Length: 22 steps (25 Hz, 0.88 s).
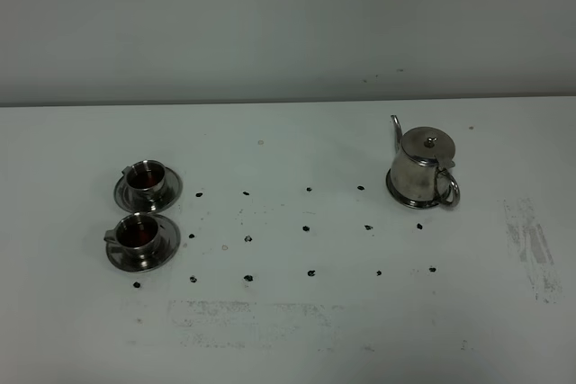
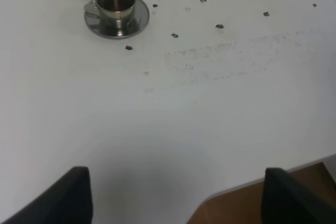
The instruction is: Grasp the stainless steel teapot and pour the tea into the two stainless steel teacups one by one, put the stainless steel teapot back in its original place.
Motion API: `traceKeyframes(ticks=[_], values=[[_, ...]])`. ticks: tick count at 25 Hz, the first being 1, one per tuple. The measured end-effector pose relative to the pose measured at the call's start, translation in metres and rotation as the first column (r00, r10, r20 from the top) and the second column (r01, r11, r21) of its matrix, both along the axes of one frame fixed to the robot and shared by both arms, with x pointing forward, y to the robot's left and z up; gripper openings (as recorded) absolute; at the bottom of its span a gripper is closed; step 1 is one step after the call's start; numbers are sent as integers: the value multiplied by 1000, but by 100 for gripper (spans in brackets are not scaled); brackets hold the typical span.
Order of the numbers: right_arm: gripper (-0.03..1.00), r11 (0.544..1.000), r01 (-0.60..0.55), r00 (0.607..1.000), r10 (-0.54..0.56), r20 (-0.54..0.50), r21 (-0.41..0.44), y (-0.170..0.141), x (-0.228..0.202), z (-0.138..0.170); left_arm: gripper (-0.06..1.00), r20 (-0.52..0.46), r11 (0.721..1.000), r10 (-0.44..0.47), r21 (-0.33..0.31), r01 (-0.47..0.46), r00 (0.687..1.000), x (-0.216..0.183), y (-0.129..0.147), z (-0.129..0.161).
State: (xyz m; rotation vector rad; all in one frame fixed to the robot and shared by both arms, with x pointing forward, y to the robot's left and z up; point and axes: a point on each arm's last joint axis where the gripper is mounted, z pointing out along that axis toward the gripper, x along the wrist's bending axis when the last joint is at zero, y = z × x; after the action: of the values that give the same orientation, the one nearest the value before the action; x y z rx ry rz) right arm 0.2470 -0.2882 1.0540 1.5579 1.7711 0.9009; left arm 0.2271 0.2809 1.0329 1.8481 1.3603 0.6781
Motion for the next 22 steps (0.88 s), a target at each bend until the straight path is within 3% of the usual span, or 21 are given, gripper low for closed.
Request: traceKeyframes(ticks=[6,22], values=[[34,1000,0,998,0,67,-1,0,-10,0,64,0,1000,0,0,0,1000,0,0,0],[34,999,-28,997,26,78,29,3,-12,1,64,0,1000,-1,2,1,1000,0,0,0]])
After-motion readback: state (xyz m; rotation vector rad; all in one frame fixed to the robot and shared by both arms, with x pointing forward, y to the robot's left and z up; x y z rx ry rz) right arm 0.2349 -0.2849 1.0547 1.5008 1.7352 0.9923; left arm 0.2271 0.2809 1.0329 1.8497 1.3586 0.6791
